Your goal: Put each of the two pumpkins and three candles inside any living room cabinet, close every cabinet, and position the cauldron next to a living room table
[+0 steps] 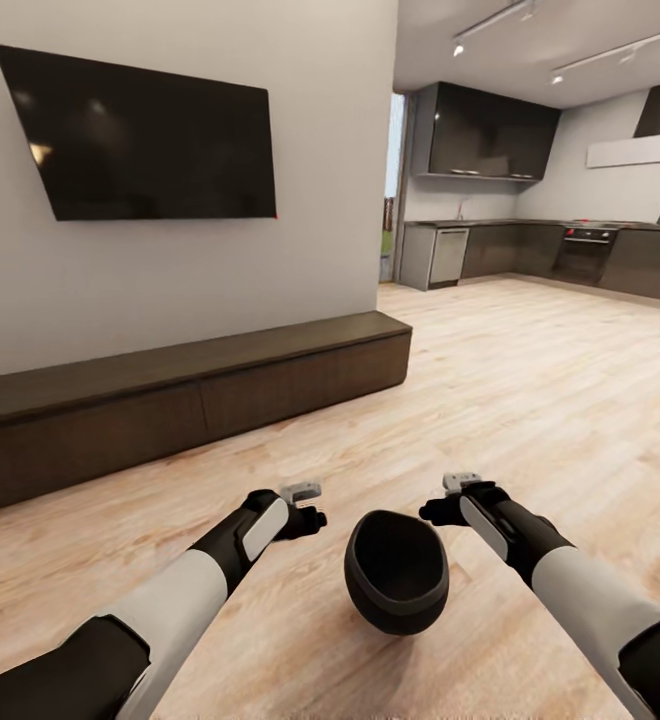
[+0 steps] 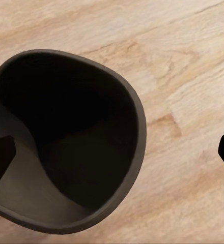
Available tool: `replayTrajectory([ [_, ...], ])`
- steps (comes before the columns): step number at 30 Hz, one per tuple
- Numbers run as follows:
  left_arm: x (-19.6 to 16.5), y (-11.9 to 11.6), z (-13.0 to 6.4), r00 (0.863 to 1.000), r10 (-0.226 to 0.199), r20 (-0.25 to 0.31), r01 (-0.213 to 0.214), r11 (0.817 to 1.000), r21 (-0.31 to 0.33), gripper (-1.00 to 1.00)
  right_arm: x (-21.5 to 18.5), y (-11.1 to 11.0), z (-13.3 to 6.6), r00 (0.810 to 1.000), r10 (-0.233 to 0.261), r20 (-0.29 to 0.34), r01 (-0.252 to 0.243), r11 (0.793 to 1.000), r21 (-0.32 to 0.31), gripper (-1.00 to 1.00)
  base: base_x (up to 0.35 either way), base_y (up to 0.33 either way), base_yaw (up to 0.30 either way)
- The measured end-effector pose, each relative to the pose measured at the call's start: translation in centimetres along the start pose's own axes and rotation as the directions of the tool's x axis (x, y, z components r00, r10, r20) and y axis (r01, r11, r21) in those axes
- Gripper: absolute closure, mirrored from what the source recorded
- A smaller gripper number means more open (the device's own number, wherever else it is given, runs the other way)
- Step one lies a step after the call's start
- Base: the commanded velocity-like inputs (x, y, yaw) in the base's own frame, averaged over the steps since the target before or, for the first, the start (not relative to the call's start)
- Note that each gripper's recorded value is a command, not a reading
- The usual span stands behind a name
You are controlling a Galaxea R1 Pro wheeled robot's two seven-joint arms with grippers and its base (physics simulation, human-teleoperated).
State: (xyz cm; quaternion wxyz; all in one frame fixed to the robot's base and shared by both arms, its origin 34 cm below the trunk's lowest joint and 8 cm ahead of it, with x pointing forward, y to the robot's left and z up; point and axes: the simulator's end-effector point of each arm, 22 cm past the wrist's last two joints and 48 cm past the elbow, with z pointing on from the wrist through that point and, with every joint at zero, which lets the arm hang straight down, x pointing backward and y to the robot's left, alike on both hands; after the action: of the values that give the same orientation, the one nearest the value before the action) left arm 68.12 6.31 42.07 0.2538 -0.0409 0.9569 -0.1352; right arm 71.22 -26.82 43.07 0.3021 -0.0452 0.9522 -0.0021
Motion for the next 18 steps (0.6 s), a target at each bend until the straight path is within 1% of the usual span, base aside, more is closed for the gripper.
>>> replayTrajectory([
  [2,0.7,0.1,0.5,1.0,0.003,-0.023,-0.003,1.0,0.0,-1.0,0.5,0.0,0.5,1.0,0.007,-0.013,-0.007,1.0,-0.003,-1.0,0.0,0.0,-0.015],
  [4,0.8,-0.1,0.6,1.0,0.005,-0.03,-0.005,1.0,0.01,-1.0,0.5,-0.1,0.6,1.0,0.021,-0.015,-0.021,1.0,-0.005,-1.0,0.0,0.0,-0.059],
  [5,0.9,-0.3,0.6,0.999,0.006,-0.031,-0.006,1.0,0.017,-1.0,0.5,-0.1,0.7,0.999,0.028,-0.015,-0.029,1.0,-0.006,-1.0,0.0,0.0,-0.098],
  [7,0.8,-1.1,0.7,0.999,0.009,-0.031,-0.007,0.999,0.052,-1.0,0.3,-0.4,0.7,0.998,0.059,-0.012,-0.059,0.998,-0.009,-1.0,0.0,0.0,-0.074],
  [8,0.5,-2.2,0.6,1.0,0.018,-0.013,-0.017,0.995,0.101,-1.0,-0.2,-1.0,0.5,0.994,0.111,-0.002,-0.111,0.994,-0.015,-1.0,0.0,0.0,-0.022],
  [9,0.1,-2.4,0.6,0.999,0.038,0.009,-0.039,0.994,0.105,-1.0,-0.4,-1.2,0.5,0.991,0.131,0.001,-0.131,0.991,-0.018,-1.0,0.0,0.0,-0.018],
  [10,0.0,-2.4,0.6,0.999,0.047,0.017,-0.049,0.993,0.104,-1.0,-0.4,-1.2,0.5,0.991,0.135,0.002,-0.135,0.991,-0.019,-1.0,0.0,0.0,-0.011],
  [11,-0.2,-2.3,0.6,0.997,0.067,0.029,-0.07,0.993,0.096,-1.0,-0.4,-1.3,0.5,0.99,0.14,0.003,-0.14,0.99,-0.02,-1.0,0.0,0.0,-0.009],
  [12,-0.3,-2.2,0.7,0.996,0.078,0.035,-0.081,0.993,0.091,-1.0,-0.4,-1.3,0.5,0.99,0.142,0.003,-0.142,0.99,-0.02,-1.0,0.0,0.0,-0.006],
  [13,-0.5,-2.0,0.7,0.994,0.1,0.043,-0.103,0.991,0.08,-1.0,-0.5,-1.3,0.5,0.99,0.144,0.004,-0.144,0.989,-0.021,-1.0,0.0,0.0,-0.005],
  [14,-0.5,-1.9,0.7,0.993,0.111,0.047,-0.114,0.991,0.074,-1.0,-0.5,-1.3,0.5,0.99,0.144,0.004,-0.144,0.989,-0.021,-1.0,0.0,0.0,-0.003],
  [16,-0.7,-1.6,0.7,0.988,0.146,0.057,-0.149,0.987,0.054,-1.0,-0.5,-1.2,0.5,0.99,0.142,0.004,-0.142,0.99,-0.021,-1.0,0.0,0.0,-0.002],
  [18,-0.9,-1.4,0.7,0.985,0.16,0.062,-0.163,0.986,0.045,-1.0,-0.4,-1.1,0.5,0.99,0.14,0.003,-0.14,0.99,-0.023,-1.0,0.0,0.0,0.0],
])
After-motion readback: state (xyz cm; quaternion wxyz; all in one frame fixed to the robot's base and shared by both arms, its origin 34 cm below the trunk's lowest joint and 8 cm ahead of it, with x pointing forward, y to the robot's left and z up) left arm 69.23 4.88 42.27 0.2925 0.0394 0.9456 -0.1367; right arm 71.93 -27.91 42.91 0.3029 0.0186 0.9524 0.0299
